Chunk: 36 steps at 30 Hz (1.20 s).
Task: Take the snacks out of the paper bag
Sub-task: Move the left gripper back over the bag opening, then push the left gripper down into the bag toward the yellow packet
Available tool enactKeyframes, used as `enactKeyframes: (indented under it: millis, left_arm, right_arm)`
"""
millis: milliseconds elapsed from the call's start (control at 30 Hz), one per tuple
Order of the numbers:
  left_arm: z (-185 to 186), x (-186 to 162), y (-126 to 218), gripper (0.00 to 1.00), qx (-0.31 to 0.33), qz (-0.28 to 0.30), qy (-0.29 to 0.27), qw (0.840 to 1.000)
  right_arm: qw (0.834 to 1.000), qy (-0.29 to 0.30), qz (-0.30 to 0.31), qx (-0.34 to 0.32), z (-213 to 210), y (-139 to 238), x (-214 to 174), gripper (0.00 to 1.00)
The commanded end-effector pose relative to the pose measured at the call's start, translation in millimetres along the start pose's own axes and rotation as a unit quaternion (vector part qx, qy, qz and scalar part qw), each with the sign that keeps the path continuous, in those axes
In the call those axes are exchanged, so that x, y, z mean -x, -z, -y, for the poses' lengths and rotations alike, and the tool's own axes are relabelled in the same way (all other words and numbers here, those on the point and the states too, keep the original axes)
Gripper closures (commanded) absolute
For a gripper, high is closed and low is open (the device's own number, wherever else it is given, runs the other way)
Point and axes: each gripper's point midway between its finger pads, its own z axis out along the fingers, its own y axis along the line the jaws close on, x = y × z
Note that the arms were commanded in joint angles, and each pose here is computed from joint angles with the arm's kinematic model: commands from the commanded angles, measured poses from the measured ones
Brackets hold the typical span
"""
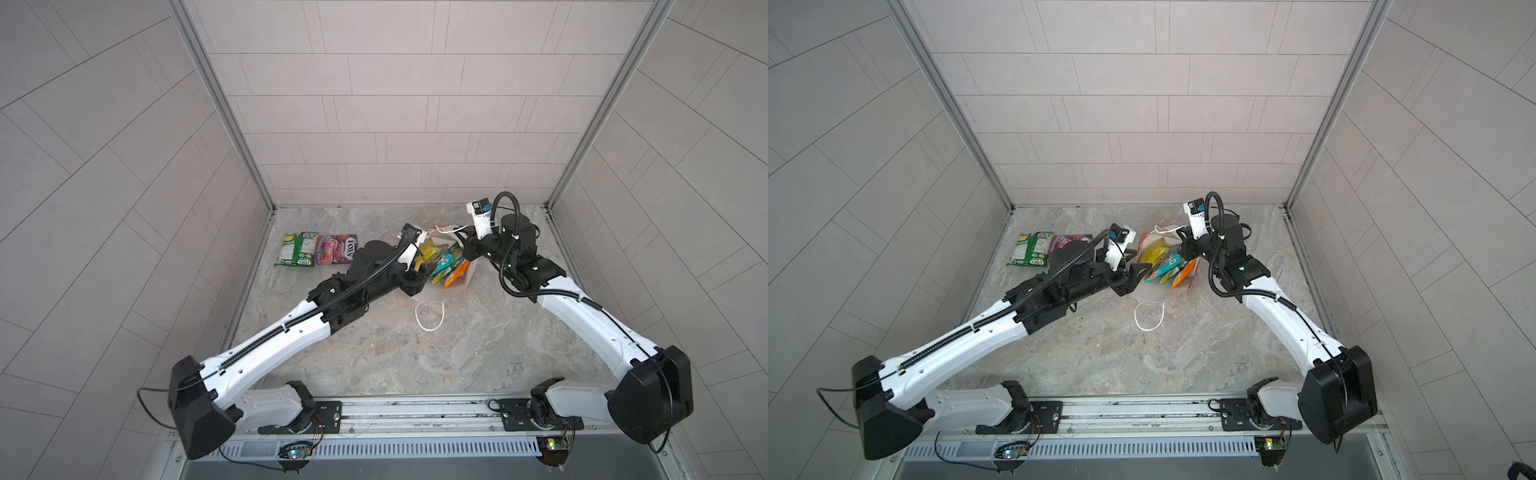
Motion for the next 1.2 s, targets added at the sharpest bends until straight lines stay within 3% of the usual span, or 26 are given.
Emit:
enactKeyframes:
  millis: [0,167,200,367,833,1167]
  left_arm:
    - [11.6,-7.6,-11.7,0.42,0.004,-0.022,-0.063,0.998]
    - [17.6,-35.5,-37.0,0.46,-0.001,-0.063,-0.116,0.991]
    - [15.5,-42.4,-42.5,0.53,0.003,-0.075,-0.123,0.990]
    - [-3.5,-60.9,-65.5,0.57,0.041,-0.107,-0.134,0.984]
    - [-86.0,-71.7,-109.4,0.53,0.153,-0.145,-0.131,0.969]
    - [-89.5,-78.0,-124.9,0.52,0.142,-0.143,-0.129,0.971]
  right_arm:
    - [1.000,0.006,0.029,0.000,-1.8,8.6,20.7,1.00]
    - [1.000,0.006,0.030,-0.002,-1.9,10.9,22.4,1.00]
    - [1.000,0.006,0.030,-0.002,-1.9,11.2,22.4,1.00]
    - [0.999,0.005,0.032,0.000,-2.8,11.9,22.9,1.00]
    - [0.999,0.007,0.042,0.000,-3.5,16.1,24.8,1.00]
    - [0.999,0.003,0.041,0.005,-4.7,13.2,23.3,1.00]
